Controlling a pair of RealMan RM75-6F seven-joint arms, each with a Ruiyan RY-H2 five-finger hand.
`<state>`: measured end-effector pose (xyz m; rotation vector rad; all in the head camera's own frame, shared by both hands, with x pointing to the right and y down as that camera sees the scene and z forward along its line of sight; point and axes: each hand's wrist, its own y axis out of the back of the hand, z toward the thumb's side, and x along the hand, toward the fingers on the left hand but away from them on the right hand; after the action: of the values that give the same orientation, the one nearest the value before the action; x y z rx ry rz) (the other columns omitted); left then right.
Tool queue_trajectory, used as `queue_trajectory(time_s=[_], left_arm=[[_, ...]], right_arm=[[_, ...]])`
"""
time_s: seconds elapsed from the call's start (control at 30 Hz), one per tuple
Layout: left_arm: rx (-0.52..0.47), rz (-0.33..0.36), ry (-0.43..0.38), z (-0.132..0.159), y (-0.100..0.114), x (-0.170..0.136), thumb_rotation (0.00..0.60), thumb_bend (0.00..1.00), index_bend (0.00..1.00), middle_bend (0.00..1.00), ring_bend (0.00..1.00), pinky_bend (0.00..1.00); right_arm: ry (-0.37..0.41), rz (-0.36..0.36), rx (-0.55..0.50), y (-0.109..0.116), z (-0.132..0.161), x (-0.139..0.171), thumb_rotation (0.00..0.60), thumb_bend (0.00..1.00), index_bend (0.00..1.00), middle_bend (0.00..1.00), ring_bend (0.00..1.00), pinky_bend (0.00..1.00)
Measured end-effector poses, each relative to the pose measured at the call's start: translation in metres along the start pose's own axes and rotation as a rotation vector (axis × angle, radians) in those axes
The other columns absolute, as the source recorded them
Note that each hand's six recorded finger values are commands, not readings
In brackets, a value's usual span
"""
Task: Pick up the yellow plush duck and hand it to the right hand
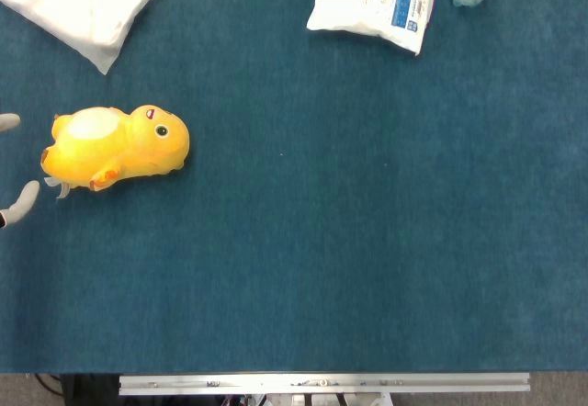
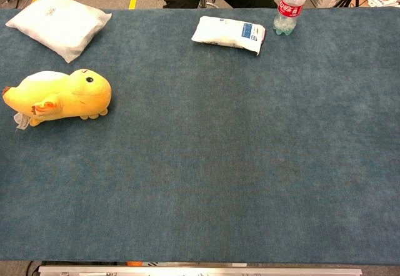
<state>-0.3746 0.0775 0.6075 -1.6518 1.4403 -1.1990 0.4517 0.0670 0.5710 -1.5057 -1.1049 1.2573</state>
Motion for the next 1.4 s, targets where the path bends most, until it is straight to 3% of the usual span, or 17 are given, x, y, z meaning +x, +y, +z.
queue_trajectory(time_s=[0.33, 0.6, 0.97, 1.4], left_arm=[[0.019, -0.021, -0.01, 0.002, -0.002, 0.002, 0.6, 0.25, 0.25, 0.15, 0.07, 0.11], [0.082, -0.118, -0.024, 0.001, -0.007, 0.007, 0.6, 0.25, 0.11, 0.08, 0.03, 0.11], [0.166, -0.328, -0.069, 0.011, -0.042, 0.038, 0.6, 0.19, 0.0, 0.0, 0.0, 0.11], [0.251, -0.426, 0.008, -0.007, -0.084, 0.064, 0.6, 0.19, 0.0, 0.0, 0.0, 0.11]], right_arm=[[0.009, -0.017, -0.002, 0.004, 0.001, -0.004, 0.6, 0.18, 0.4, 0.45, 0.35, 0.41], [-0.005, -0.069, -0.01, 0.018, -0.004, -0.009, 0.6, 0.18, 0.4, 0.45, 0.35, 0.42], [-0.006, -0.097, 0.006, 0.03, -0.006, -0.011, 0.6, 0.18, 0.4, 0.45, 0.35, 0.42], [-0.013, -0.078, -0.011, 0.03, -0.011, -0.007, 0.6, 0.18, 0.4, 0.45, 0.35, 0.42]])
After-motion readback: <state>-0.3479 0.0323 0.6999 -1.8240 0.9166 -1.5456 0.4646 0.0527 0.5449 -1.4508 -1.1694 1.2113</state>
